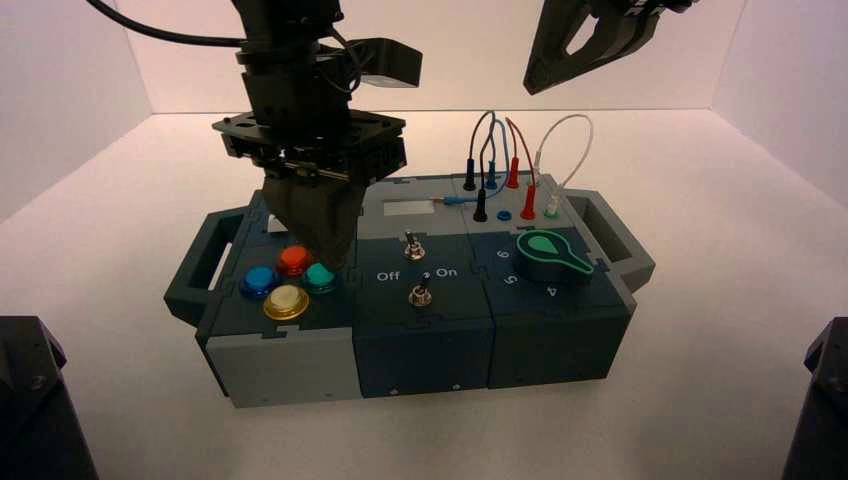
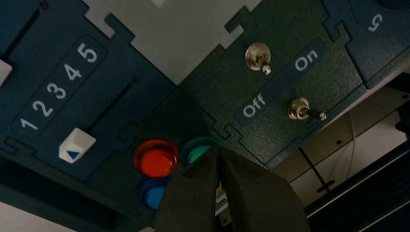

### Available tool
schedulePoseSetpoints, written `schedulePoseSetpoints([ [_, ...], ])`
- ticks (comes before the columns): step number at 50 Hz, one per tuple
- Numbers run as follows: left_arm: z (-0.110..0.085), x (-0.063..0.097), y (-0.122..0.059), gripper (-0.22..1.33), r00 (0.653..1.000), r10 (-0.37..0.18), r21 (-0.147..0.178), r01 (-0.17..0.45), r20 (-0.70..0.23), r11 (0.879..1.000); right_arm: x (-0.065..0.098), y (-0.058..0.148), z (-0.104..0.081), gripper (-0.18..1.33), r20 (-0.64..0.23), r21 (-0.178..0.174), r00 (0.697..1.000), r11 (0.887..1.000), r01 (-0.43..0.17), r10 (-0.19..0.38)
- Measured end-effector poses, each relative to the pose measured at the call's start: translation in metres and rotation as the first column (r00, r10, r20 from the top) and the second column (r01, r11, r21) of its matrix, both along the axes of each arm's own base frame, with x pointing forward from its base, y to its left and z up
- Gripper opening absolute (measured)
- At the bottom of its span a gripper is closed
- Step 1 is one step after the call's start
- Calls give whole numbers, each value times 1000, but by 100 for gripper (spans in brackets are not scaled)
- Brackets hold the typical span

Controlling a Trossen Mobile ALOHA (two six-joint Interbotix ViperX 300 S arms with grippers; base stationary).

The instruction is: Push the green button with the left gripper.

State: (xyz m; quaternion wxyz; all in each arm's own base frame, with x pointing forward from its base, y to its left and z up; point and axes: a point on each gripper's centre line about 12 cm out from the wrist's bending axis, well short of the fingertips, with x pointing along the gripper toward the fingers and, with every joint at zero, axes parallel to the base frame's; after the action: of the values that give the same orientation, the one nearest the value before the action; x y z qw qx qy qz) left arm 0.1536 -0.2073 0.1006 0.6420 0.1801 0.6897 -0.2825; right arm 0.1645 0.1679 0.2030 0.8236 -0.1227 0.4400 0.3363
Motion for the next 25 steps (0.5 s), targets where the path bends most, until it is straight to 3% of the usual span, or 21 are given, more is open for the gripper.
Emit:
schedulePoseSetpoints([
  [25, -8, -8, 8, -16, 999, -2, 37, 3, -36, 999, 0, 0, 0, -14, 3, -1, 1000, 1000, -2, 2],
])
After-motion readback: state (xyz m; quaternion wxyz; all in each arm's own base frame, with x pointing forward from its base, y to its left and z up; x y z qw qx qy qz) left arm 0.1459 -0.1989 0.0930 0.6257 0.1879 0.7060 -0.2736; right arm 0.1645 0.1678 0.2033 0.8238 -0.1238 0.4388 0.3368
